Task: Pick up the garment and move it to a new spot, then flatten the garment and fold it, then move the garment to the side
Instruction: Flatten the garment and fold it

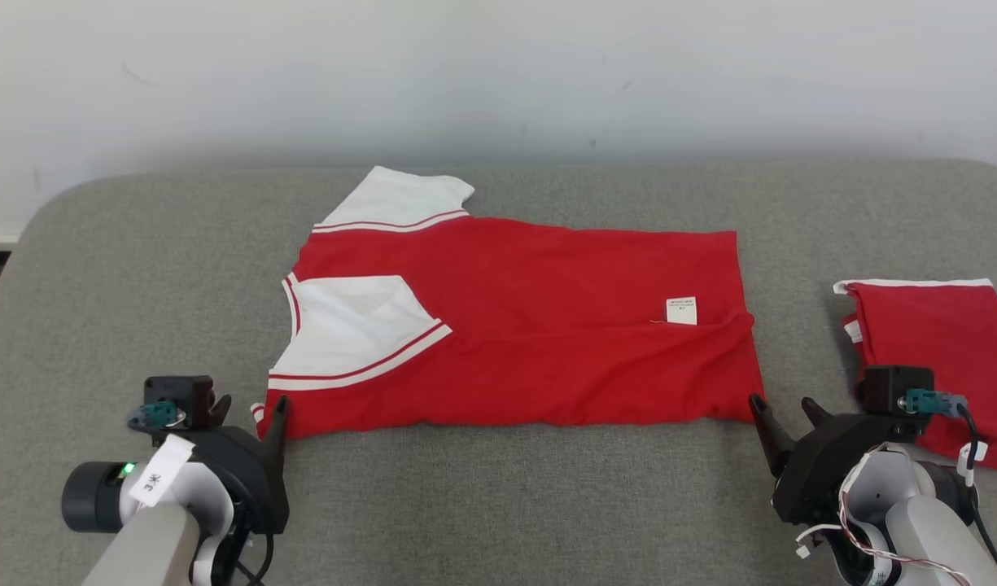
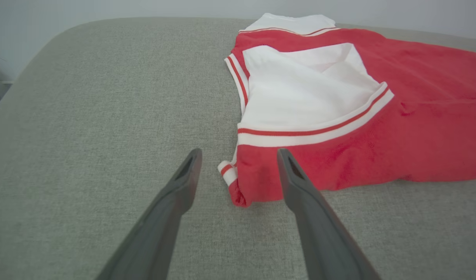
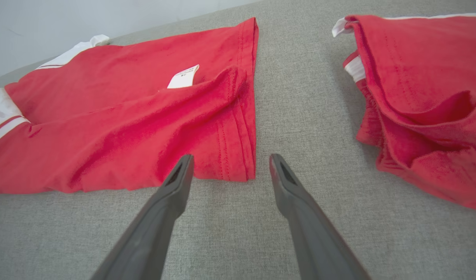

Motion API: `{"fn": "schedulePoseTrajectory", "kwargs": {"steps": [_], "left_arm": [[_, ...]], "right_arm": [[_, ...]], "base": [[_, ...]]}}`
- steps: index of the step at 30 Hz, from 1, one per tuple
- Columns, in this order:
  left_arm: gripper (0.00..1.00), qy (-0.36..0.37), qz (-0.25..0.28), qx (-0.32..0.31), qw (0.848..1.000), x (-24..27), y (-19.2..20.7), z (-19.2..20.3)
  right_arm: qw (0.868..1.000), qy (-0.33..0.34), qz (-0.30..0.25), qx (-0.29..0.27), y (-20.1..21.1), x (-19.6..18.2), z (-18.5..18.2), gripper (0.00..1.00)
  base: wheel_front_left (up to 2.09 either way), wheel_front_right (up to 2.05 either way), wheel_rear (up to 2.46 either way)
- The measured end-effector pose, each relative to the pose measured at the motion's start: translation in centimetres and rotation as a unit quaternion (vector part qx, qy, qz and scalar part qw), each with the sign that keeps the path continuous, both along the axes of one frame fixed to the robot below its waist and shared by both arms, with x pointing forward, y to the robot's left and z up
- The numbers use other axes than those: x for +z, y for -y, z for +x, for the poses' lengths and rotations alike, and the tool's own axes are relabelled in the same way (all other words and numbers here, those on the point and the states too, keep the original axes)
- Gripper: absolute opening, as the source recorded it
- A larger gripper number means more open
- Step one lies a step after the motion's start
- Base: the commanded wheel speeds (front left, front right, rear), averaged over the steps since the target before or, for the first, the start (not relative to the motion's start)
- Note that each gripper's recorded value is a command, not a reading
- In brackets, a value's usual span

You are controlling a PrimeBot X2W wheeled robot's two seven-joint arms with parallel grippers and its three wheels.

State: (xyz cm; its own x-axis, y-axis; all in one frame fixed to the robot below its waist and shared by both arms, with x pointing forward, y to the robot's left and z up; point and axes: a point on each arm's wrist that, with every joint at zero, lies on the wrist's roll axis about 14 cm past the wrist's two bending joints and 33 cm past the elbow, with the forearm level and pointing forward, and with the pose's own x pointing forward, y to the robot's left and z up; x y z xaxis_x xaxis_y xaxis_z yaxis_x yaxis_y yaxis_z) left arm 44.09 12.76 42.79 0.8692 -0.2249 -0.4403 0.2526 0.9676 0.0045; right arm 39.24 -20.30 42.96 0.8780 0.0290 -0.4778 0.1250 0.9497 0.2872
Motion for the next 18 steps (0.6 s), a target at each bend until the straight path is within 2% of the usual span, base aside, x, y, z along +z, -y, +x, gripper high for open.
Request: {"fn": "schedulePoseTrajectory", "kwargs": {"steps": [18], "left_arm": [[1.00, -0.054, 0.008, -0.014, 0.998, -3.7, 0.9, 0.7]], "right_arm": [[0.999, -0.025, -0.016, 0.022, -0.8, -1.7, 3.4, 1.00]], "base": [[0.00, 0.00, 0.00]]}}
